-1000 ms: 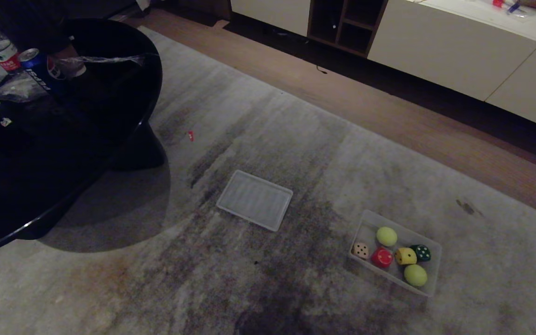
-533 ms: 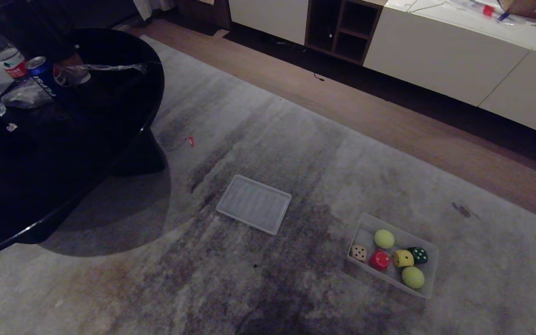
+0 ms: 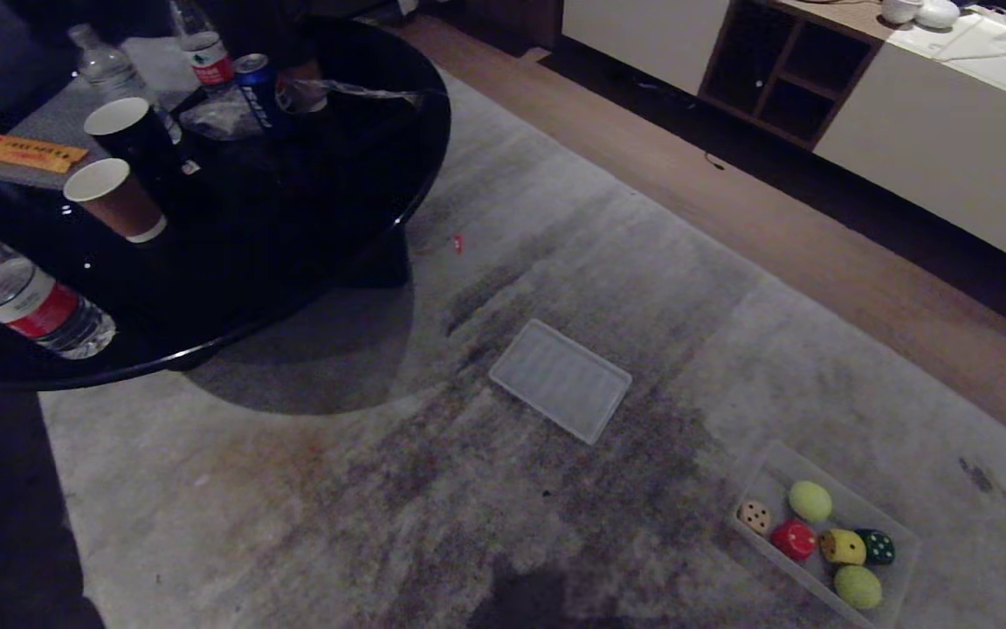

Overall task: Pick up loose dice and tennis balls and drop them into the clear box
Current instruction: Close the lid

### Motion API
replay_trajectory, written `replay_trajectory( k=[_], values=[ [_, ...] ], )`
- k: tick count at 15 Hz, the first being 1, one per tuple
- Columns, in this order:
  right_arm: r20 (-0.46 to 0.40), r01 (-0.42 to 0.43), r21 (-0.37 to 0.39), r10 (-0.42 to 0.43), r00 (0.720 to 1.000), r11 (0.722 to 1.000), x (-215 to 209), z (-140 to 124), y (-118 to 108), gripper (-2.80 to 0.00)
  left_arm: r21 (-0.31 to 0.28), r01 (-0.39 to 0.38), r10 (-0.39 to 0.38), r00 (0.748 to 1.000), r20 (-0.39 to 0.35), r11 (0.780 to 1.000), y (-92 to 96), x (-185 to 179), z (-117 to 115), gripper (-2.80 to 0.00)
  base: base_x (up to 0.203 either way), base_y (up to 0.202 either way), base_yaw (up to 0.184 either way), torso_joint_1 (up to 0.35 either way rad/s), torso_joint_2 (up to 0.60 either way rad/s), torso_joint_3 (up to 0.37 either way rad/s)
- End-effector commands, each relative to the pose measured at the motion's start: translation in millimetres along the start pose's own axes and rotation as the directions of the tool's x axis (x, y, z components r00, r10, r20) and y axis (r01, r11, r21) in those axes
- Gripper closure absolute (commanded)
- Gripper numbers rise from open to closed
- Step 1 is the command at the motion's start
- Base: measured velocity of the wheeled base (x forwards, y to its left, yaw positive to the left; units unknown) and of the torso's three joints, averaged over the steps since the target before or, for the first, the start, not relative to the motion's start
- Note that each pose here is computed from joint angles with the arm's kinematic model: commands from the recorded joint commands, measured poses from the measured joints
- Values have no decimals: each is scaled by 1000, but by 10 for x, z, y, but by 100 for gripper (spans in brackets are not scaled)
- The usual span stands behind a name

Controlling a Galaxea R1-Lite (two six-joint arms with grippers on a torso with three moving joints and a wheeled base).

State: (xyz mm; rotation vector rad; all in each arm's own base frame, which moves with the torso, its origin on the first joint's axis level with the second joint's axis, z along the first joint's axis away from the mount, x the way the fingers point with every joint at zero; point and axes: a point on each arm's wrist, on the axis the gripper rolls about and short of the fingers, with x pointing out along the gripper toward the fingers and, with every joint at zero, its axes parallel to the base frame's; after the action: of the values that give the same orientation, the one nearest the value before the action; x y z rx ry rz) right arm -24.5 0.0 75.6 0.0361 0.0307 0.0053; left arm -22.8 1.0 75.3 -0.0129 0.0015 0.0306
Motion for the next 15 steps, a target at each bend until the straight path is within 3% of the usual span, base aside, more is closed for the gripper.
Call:
replay_trajectory(
  k=[1, 13, 15],
  values=[
    [-2, 0, 1, 0, 1000, 1000, 1, 0, 0, 0, -2, -2, 2, 1000, -3, 1000, 0, 2, -4, 0, -1, 4, 93, 7, -2, 2],
    [-2, 0, -1, 0, 1000, 1000, 1, 0, 0, 0, -2, -2, 2, 1000, -1, 1000, 0, 2, -2, 0, 0, 0, 0, 0, 0, 0],
    [-2, 0, -1, 0, 1000, 1000, 1, 0, 0, 0, -4, -2, 2, 1000, -3, 1000, 0, 2, -4, 0, 139, 0, 1, 1, 7, 2]
  ],
)
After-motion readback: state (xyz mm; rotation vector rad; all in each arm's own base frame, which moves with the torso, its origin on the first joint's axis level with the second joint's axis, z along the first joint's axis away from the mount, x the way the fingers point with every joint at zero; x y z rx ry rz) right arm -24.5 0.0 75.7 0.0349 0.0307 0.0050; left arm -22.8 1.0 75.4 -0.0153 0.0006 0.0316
